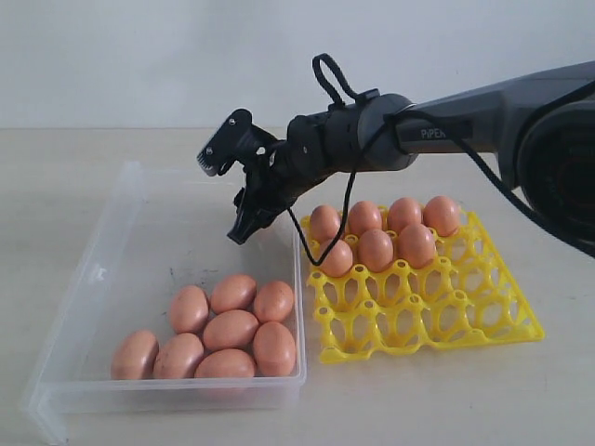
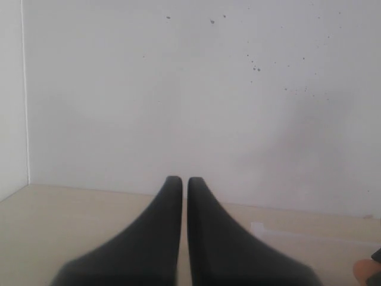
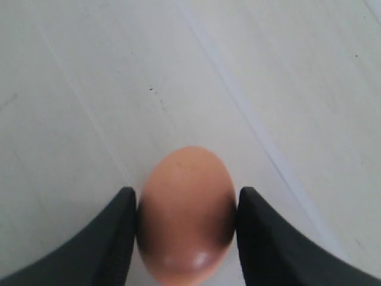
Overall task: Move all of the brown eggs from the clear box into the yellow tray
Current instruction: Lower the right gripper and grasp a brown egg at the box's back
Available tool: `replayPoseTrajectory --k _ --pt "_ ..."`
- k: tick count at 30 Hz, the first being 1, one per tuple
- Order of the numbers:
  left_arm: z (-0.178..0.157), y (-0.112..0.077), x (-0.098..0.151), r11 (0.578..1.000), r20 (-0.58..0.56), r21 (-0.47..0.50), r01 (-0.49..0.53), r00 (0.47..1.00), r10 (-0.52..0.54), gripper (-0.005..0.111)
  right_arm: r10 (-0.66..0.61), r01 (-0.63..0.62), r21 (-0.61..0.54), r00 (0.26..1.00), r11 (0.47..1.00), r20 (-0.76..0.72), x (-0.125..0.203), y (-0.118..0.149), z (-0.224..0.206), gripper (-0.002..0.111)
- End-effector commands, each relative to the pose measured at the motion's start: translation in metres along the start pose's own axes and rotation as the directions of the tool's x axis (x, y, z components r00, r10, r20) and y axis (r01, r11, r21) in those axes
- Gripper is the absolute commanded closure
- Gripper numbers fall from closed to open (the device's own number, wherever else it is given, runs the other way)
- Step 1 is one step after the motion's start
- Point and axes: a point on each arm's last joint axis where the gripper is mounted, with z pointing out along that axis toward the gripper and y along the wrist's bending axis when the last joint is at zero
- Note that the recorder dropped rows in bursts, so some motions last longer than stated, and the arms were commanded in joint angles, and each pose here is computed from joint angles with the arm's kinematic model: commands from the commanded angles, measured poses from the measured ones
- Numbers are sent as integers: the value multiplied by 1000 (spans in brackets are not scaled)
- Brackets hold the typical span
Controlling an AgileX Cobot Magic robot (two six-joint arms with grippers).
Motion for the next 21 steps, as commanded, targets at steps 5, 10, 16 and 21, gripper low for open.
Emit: replayPoseTrajectory --k 5,10,16,21 --pt "0 0 0 1000 0 3 -9 1000 9 103 -20 5 -104 989 995 -145 10 6 -4 108" --pt "0 0 0 1000 0 3 -9 1000 9 103 -66 20 -186 968 982 -241 19 13 -8 108" --pt "0 0 0 1000 0 3 -9 1000 9 103 -27 -27 -192 962 981 -272 20 14 -10 108" --pt "0 0 0 1000 0 3 -9 1000 9 103 -7 -39 -179 968 983 -251 14 11 -13 98"
